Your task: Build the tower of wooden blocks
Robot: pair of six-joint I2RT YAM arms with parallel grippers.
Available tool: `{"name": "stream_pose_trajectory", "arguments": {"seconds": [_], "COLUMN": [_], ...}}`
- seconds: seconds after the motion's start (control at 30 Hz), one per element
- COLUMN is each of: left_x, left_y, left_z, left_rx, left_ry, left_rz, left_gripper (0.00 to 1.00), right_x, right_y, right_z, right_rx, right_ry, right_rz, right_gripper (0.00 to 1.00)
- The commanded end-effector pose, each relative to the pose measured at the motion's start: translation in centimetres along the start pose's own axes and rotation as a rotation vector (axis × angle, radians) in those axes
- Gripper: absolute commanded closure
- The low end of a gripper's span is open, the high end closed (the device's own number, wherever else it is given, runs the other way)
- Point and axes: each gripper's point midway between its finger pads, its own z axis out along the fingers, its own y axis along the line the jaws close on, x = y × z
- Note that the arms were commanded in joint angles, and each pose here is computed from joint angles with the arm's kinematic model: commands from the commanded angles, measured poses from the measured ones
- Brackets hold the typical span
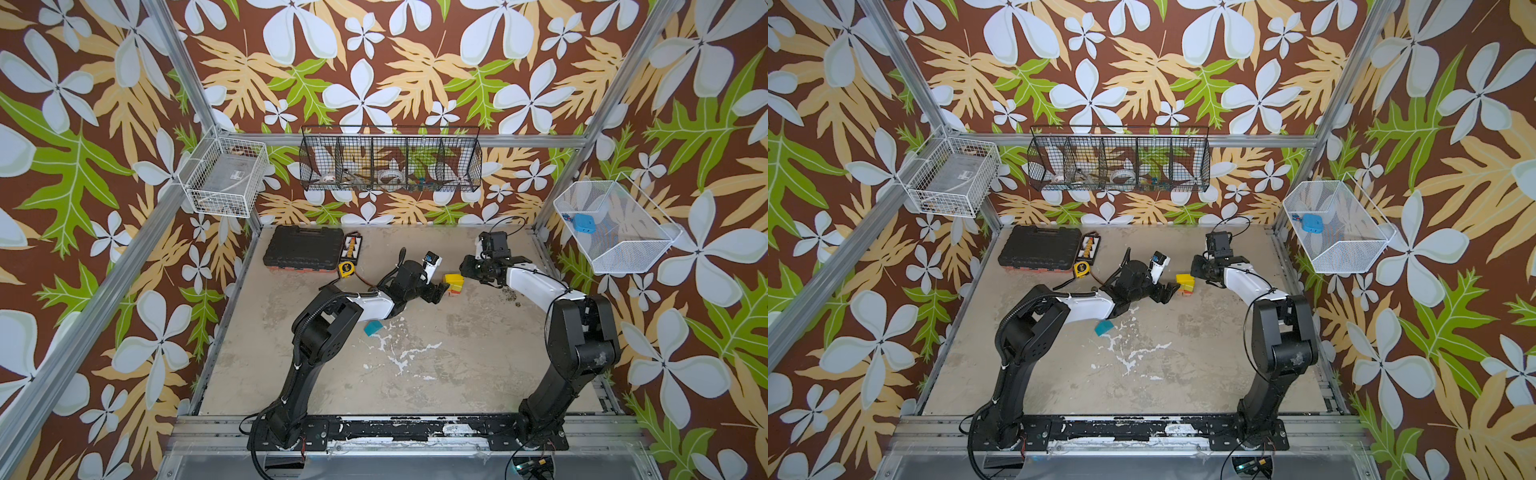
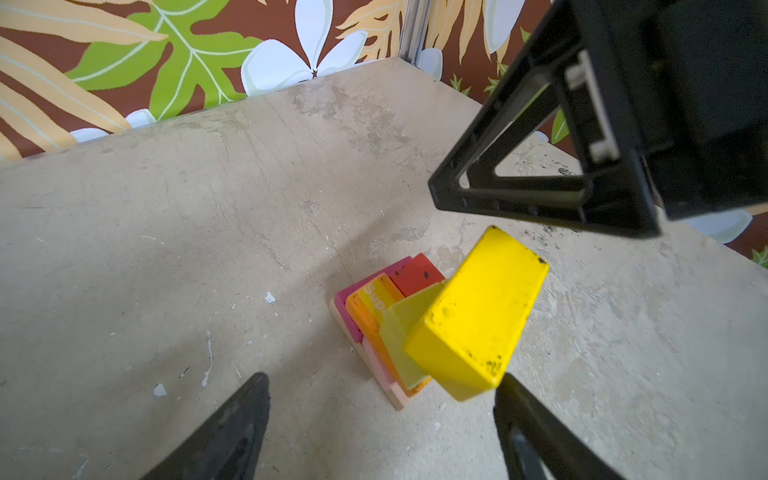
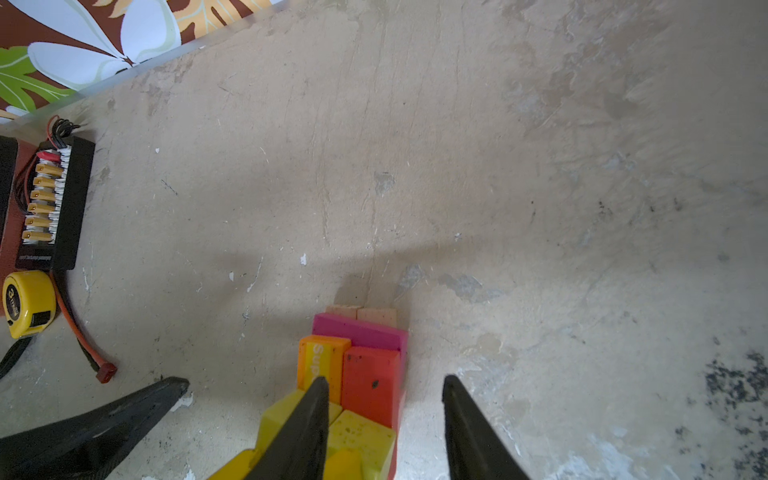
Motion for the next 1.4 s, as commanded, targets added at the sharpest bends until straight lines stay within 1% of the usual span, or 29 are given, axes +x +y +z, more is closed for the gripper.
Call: {"name": "stream_pose_trajectory", "arguments": {"seconds": [0.0, 0.9, 1.23, 1.37], "left_x": [0.0, -0.2, -0.4, -0.4], "left_y": [0.4, 0.9, 0.1, -0.3], "left_z": [0.3, 1.0, 1.3, 1.4], "left_rx": [-0.021, -0.047, 0.0, 0.02], "left_ry": [0.001, 0.008, 0.016, 0.018], "left_rz": [0.002, 0.013, 0.022, 0.022], "left_gripper": [0.14, 0.15, 0.28, 0.3], "right_x": [-0.3, -0.1, 0.0, 0.1], "right_y": [0.0, -0.5, -0.5, -0.5], "right_z": [-0.3, -0.7, -0.9, -1.0], "right_rx": [0.002, 0.032, 0.031, 0.031], "right_ry": [-0.014, -0.015, -0.014, -0.014], "right_rz": [-0.005, 0.0, 0.002, 0.002], "right_gripper": [0.55, 0.57, 0.57, 0.57]}}
